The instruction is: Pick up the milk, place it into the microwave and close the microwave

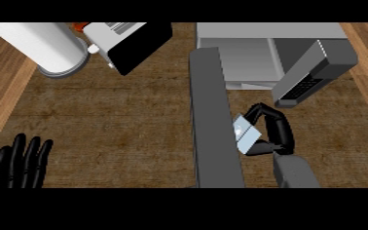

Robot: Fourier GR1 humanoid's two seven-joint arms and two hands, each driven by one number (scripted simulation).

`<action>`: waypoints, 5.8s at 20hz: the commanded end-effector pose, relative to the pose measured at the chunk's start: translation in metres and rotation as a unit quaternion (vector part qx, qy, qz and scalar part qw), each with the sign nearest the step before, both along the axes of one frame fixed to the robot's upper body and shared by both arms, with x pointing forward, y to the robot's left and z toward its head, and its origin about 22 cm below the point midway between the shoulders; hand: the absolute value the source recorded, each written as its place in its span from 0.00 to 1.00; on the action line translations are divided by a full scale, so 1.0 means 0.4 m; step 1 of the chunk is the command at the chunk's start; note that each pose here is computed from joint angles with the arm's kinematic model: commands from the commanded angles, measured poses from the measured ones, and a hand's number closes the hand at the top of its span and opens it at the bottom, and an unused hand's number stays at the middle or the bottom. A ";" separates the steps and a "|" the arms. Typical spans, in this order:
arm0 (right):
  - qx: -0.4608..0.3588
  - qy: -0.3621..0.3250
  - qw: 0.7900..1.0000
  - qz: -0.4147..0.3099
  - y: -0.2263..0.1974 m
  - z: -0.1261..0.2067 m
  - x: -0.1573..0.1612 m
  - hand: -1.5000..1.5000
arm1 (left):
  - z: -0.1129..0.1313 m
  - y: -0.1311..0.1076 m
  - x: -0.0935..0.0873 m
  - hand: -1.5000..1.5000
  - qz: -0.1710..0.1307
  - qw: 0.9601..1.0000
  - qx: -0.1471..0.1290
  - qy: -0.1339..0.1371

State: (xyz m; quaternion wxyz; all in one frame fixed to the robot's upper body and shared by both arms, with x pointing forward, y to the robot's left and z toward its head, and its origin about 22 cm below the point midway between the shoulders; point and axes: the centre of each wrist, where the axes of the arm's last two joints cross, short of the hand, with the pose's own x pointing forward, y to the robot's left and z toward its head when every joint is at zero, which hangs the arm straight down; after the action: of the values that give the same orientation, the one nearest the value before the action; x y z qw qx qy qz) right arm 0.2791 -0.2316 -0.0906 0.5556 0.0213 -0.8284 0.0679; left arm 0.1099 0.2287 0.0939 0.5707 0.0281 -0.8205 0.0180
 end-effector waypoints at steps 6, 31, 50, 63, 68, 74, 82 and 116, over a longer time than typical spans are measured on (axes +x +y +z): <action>-0.088 0.014 0.993 -0.072 0.098 0.103 0.146 1.00 | -0.036 0.040 -0.003 0.00 -0.004 1.000 0.000 0.006; -0.301 -0.020 0.918 -0.258 -0.027 0.268 0.372 0.00 | -0.005 0.020 0.037 0.00 -0.032 0.999 0.026 0.004; -0.290 -0.004 0.932 -0.218 0.064 0.267 0.382 0.00 | -0.027 -0.004 0.030 0.00 -0.033 0.999 0.039 0.013; -0.263 -0.034 0.923 -0.281 -0.041 0.312 0.395 0.00 | -0.007 -0.010 0.000 0.00 -0.039 0.998 0.046 0.010; -0.252 -0.024 0.928 -0.275 -0.075 0.309 0.388 0.00 | -0.009 -0.009 0.020 0.00 -0.029 0.999 0.045 0.005; -0.193 -0.007 0.955 -0.225 -0.098 0.261 0.359 0.00 | 0.005 -0.030 -0.013 0.00 -0.026 0.999 0.044 0.014; -0.128 0.012 0.974 -0.185 -0.128 0.182 0.305 0.00 | -0.023 -0.064 -0.032 0.00 -0.034 0.998 0.035 0.025; 0.059 0.122 0.990 -0.028 -0.127 -0.184 -0.094 0.00 | -0.035 -0.096 0.061 1.00 -0.187 0.978 0.073 0.047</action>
State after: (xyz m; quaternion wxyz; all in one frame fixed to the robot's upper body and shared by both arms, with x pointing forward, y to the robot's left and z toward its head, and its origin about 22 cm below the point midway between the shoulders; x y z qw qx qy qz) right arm 0.2608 -0.2873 -0.1529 0.6627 0.0035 -0.7489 0.0094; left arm 0.1230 0.1934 0.0747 0.6021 -0.0761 -0.7860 -0.1175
